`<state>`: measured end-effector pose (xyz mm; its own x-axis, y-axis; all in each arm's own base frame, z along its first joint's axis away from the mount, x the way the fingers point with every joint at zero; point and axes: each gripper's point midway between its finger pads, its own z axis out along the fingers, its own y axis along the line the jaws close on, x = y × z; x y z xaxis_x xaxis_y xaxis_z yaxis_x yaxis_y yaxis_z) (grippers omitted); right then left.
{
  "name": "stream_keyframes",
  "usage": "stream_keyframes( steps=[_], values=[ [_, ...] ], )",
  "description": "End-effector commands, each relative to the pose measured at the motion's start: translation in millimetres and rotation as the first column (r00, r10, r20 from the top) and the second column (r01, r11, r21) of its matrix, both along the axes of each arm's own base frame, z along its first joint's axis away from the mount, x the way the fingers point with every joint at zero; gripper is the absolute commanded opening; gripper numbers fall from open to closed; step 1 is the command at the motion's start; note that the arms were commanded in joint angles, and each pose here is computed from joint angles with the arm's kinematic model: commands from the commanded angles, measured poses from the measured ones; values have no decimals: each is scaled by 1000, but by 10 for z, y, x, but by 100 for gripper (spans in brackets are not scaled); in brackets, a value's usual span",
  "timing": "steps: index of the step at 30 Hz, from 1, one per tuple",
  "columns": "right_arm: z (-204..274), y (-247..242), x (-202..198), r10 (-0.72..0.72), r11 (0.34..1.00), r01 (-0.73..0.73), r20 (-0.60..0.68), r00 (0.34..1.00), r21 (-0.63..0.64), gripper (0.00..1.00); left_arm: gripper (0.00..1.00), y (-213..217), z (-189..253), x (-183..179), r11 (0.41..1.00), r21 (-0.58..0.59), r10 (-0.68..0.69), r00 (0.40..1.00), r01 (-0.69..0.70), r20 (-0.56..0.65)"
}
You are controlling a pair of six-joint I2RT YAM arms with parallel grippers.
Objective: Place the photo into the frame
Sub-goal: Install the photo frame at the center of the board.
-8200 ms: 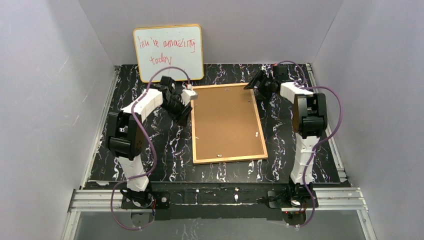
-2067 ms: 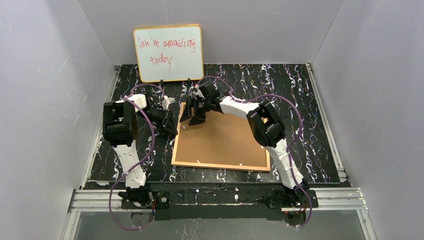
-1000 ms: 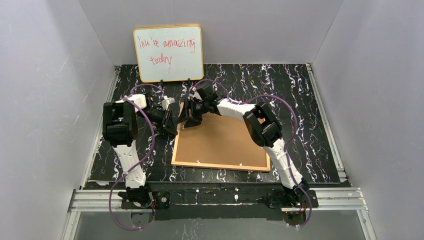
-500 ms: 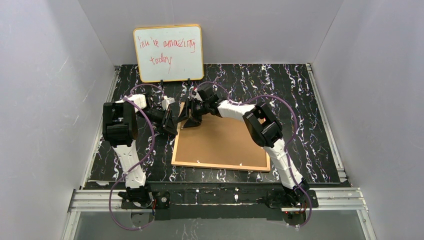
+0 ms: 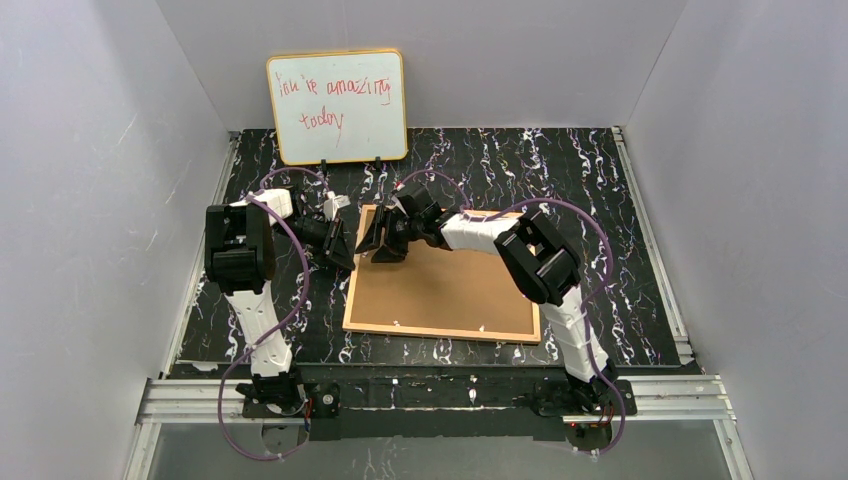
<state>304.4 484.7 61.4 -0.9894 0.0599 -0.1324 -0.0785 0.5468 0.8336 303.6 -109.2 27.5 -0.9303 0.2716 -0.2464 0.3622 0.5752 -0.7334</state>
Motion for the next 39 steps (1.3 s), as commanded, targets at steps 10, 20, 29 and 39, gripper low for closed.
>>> stream_keyframes(
  steps=[10,20,29,39],
  values=[
    [-76,117,116,-27,999,27,26,999,-24,63,14,89,-122,-138,995,78,-59,998,58,10],
    [-104,199,214,-52,998,52,21,998,-22,59,14,86,-111,-138,995,77,-62,998,61,12],
    [-144,163,296,-159,987,158,-8,987,-24,55,14,79,-116,-155,996,68,-61,998,60,8],
    [-98,219,420,-240,971,240,-14,971,-1,54,13,82,-115,-194,995,69,-67,998,66,10]
  ],
)
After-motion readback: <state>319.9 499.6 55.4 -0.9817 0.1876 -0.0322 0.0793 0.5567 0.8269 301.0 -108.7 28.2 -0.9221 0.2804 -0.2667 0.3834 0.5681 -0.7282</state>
